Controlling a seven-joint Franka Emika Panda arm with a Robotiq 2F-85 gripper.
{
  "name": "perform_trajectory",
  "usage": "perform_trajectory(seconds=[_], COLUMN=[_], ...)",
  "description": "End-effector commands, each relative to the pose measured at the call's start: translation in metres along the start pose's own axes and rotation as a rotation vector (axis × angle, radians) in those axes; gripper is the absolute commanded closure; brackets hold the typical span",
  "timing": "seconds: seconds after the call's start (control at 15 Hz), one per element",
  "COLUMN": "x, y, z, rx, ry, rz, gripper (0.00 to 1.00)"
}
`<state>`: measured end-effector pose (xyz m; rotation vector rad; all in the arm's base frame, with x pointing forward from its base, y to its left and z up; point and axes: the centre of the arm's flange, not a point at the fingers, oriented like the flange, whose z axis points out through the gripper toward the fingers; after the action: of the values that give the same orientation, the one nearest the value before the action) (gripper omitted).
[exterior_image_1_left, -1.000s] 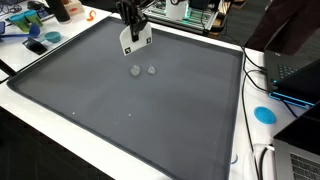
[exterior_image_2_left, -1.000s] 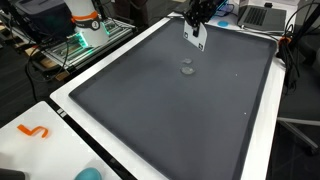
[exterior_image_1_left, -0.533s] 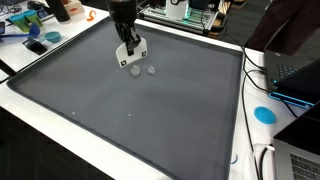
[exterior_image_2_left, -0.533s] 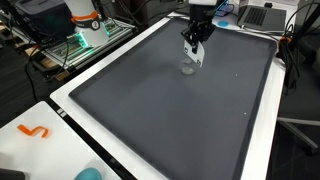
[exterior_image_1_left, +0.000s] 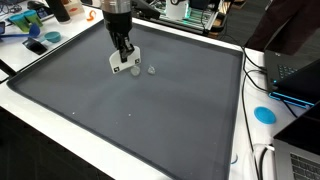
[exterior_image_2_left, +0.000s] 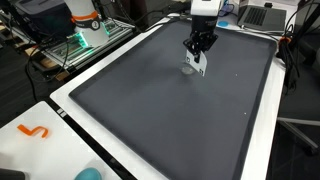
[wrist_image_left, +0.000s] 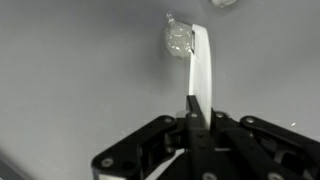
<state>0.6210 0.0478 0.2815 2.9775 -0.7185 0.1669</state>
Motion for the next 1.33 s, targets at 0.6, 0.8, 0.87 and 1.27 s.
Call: perform_trajectory(seconds=[0.6,0.8,0.87,1.27], x=[0.015,0.011,0.009,-0.001], y=[-0.002,-0.001,-0.002,0.005], z=[0.029,0.041,0.044,0.058], rx=[-0.030,-0.025,-0.019,0.008], ry=[-0.009,-0.031,-0.043,-0.104], rz=[0.021,0.031,0.041,0.099], gripper=[0.99,0.99,0.99,0.99])
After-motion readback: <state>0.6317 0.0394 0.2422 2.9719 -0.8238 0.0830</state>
